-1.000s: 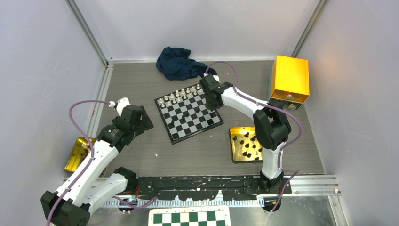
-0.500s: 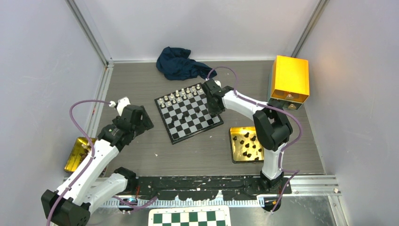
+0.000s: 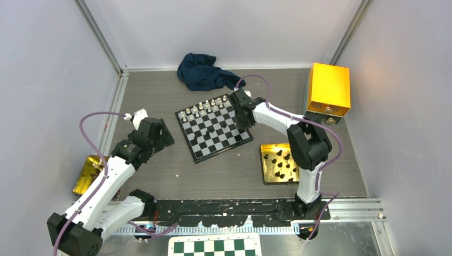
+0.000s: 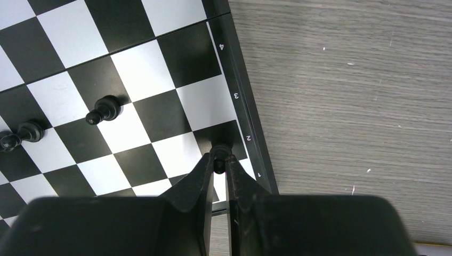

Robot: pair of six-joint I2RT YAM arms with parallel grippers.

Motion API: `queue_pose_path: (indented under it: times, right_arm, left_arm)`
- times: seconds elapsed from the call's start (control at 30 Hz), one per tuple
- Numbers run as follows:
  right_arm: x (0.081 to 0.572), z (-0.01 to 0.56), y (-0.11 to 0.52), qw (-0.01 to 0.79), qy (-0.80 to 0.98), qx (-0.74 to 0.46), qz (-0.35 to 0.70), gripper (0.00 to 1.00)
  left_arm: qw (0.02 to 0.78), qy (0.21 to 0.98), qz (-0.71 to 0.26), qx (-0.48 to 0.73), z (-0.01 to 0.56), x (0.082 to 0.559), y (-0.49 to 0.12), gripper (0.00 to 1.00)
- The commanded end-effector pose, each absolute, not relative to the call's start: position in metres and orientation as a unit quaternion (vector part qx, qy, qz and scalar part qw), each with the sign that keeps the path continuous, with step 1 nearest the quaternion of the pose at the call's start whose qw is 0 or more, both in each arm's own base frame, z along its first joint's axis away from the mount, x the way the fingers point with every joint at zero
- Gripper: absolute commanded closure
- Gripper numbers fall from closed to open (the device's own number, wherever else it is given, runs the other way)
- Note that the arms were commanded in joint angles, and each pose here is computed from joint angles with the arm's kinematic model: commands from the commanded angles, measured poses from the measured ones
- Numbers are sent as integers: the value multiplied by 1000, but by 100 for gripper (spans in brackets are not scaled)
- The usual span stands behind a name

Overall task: Set up the chess pieces on the board
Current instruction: Place the chess piece on the chessboard.

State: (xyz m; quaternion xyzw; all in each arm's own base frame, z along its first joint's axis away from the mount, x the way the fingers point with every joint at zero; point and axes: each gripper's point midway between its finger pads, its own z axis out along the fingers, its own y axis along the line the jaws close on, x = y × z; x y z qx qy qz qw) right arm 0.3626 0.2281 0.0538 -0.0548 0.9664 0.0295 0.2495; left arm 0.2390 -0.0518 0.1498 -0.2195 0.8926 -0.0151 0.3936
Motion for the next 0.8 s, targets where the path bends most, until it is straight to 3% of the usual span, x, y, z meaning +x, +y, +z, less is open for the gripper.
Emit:
queue_pose_path:
  times: [0.0,0.3,0.77]
  right_arm:
    - [373,64,232,270,961,-46,44,96]
    - [370,57,232,259,964,-48,43,78]
    - [370,55,232,257,964,-48,45,70]
  left_arm:
    - [419,881,-22,-220,169,249,-53,11]
    - [418,882,-19,-219,167,250,-53,10]
    - [416,882,-19,-219,165,249,-53,10]
